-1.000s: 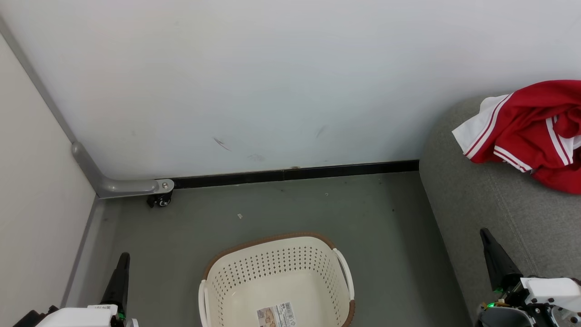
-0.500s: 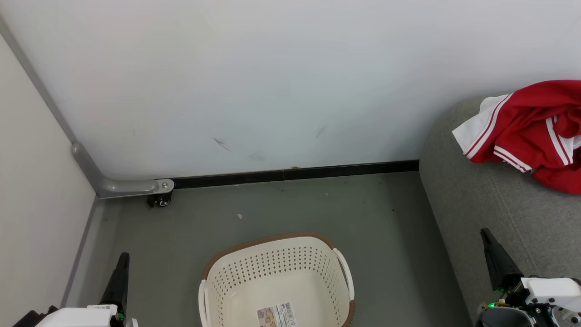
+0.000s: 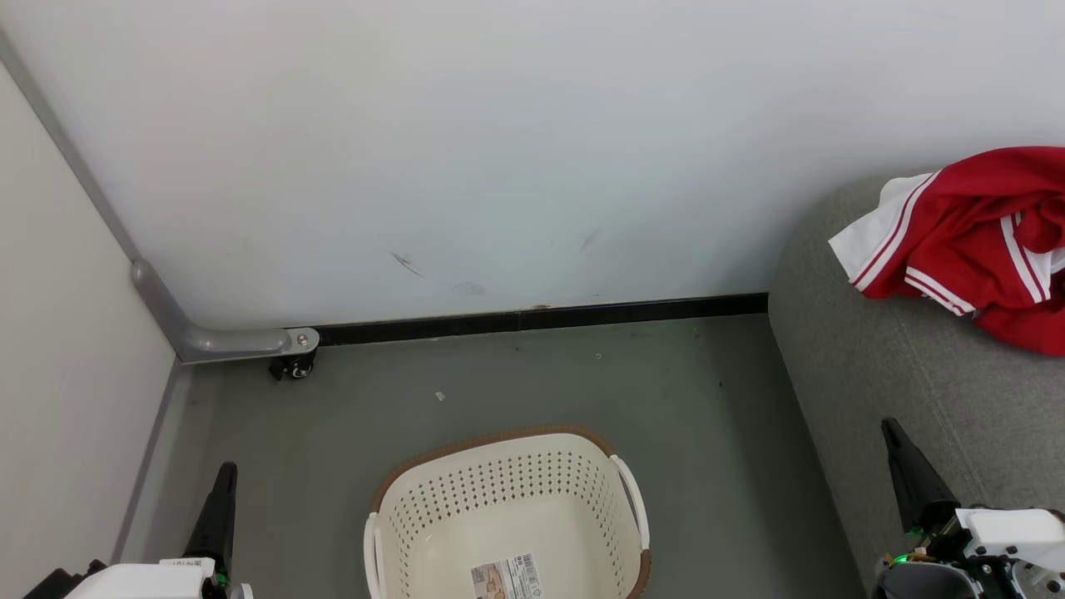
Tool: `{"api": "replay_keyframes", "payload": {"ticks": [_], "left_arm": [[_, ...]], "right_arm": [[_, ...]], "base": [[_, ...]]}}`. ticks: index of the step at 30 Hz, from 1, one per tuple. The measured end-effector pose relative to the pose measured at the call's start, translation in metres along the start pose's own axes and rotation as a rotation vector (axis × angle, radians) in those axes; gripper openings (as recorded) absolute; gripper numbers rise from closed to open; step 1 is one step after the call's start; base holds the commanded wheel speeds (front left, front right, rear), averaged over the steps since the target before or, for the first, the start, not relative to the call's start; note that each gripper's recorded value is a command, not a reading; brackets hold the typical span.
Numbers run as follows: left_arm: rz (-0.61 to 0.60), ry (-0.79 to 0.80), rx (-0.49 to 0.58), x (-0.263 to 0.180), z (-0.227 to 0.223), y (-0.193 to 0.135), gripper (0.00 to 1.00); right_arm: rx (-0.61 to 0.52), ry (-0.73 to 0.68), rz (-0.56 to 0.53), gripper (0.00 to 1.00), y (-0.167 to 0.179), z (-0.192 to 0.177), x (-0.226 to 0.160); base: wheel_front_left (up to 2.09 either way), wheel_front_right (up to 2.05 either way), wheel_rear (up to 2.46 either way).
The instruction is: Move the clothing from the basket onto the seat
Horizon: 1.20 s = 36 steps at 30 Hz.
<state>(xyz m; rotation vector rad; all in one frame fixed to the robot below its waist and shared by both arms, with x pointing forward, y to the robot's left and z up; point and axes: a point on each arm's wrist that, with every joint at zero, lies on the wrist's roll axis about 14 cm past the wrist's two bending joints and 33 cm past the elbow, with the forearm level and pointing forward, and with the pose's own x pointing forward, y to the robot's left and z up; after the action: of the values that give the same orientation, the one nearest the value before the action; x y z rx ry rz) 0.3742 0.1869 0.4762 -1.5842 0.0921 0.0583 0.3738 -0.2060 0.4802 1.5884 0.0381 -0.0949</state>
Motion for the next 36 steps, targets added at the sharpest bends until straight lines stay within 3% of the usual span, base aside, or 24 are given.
{"api": "replay_keyframes", "payload": {"ticks": [36], "left_arm": [[-0.001,0.0,-0.001,0.0,0.0001,-0.0002,0.0]], "right_arm": [[0.003,0.002,0.0,0.0,-0.0001,-0.0005,0.0]], "base": [[0.0,0.0,0.0]]}}
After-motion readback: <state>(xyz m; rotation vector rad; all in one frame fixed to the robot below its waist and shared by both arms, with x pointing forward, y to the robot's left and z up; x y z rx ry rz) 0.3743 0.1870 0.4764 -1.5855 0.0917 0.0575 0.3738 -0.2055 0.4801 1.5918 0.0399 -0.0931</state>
